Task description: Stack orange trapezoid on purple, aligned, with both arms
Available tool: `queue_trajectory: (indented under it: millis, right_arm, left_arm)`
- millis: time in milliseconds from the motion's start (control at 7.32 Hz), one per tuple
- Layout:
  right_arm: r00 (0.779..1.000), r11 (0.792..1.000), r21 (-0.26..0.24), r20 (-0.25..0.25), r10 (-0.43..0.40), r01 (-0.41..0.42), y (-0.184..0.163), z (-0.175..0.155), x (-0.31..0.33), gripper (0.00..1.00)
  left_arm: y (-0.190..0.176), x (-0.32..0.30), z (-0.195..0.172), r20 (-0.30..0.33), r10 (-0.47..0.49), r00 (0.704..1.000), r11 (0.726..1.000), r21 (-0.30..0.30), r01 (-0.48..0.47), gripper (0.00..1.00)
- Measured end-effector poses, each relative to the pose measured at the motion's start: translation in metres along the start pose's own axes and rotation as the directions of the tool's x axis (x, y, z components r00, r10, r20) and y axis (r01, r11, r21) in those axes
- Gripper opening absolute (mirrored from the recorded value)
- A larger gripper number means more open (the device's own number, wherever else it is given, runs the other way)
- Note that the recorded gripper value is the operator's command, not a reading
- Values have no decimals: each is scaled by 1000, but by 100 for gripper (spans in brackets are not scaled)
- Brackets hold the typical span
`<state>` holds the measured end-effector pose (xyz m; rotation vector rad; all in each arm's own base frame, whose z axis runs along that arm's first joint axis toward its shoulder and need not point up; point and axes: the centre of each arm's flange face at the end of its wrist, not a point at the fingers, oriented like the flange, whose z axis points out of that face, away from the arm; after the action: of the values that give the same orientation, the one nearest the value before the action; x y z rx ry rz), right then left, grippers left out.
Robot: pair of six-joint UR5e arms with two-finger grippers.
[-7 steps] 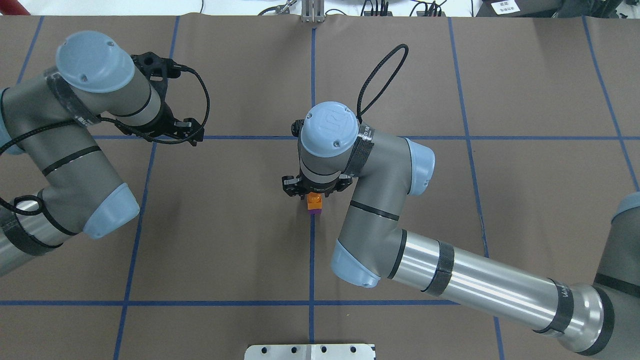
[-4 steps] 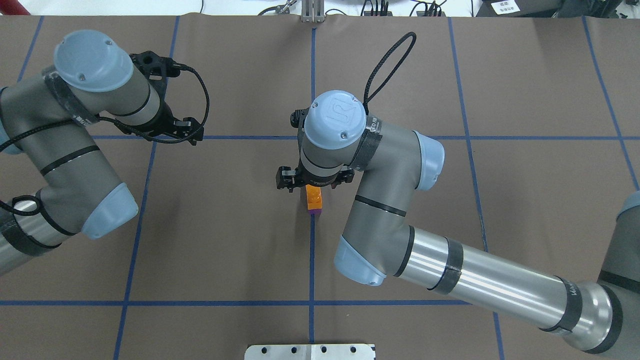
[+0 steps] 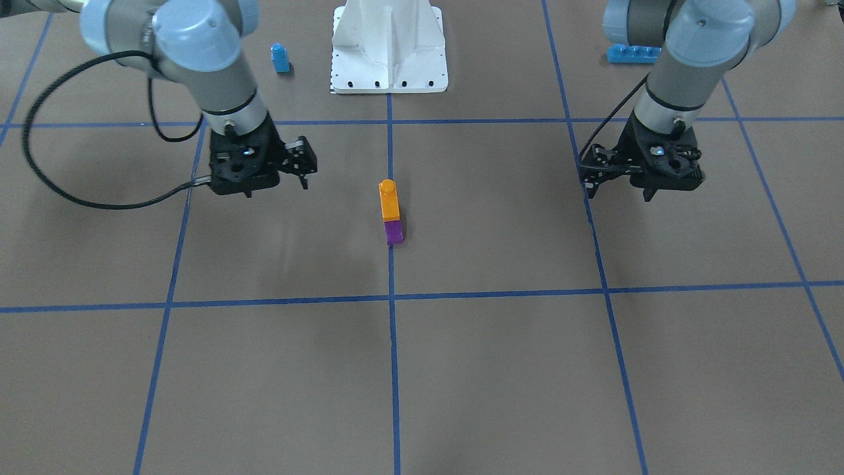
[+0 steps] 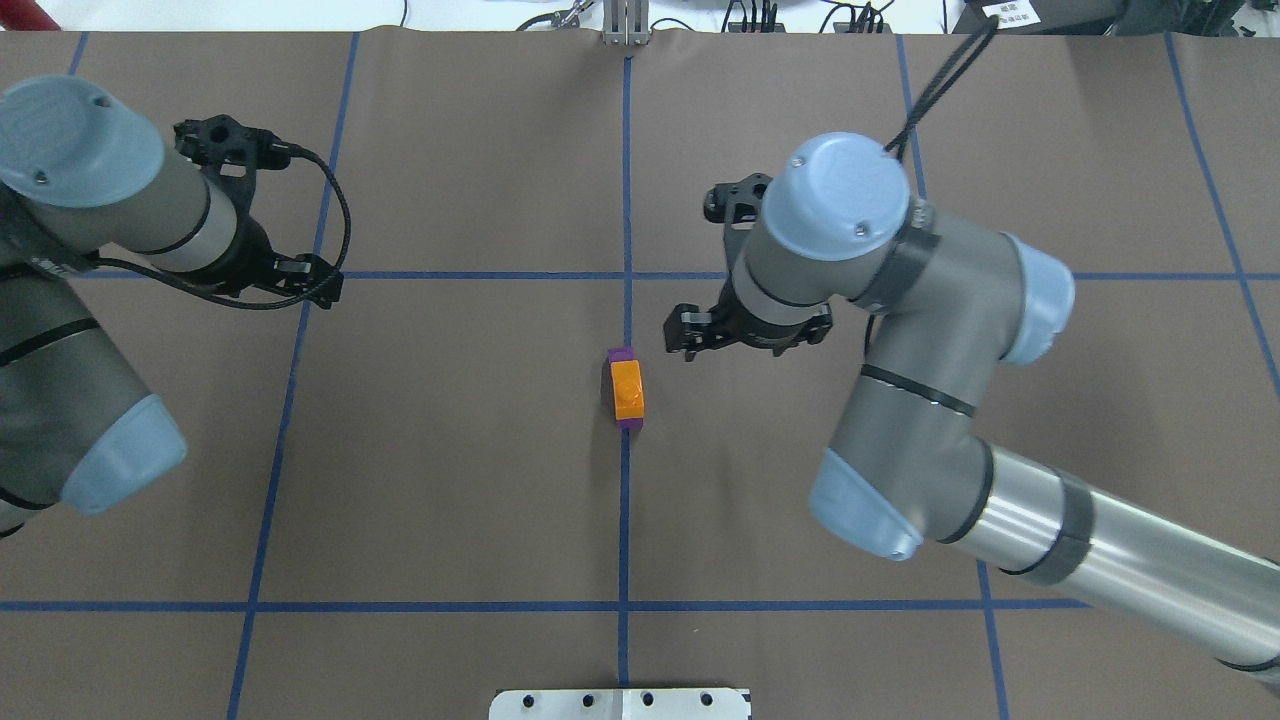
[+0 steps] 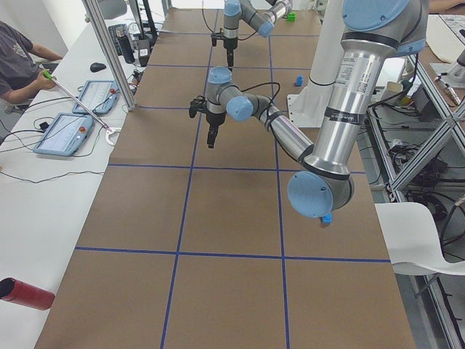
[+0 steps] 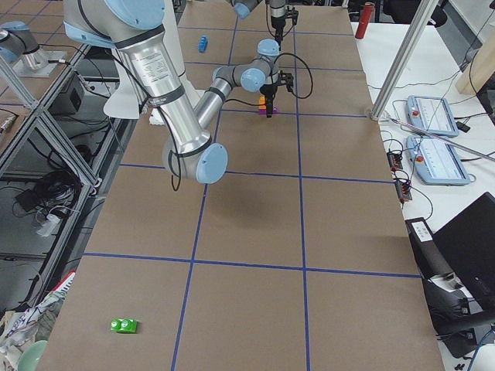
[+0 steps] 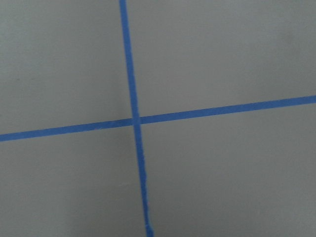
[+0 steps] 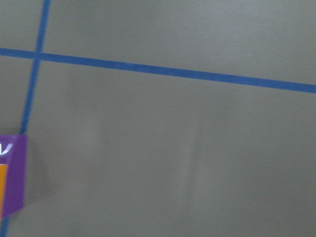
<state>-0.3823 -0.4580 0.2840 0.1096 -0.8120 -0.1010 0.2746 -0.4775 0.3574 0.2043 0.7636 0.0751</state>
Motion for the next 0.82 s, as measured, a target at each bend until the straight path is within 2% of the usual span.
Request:
queue_trajectory:
  millis: [410, 547, 820]
  right_arm:
    - [991, 992, -45, -66, -117, 114, -11, -38, 226, 100]
    - [987, 989, -60, -77, -142, 138, -2, -49, 291, 100]
    - [988, 988, -83, -70, -135, 129, 28, -55, 383, 100]
  left_arm:
    - [-4, -156, -15, -2, 117, 993, 993, -4, -117, 100]
    - [-6, -211, -18, -10, 149, 989, 989, -19, -149, 100]
    - [10, -307, -27, -5, 183, 983, 983, -31, -183, 100]
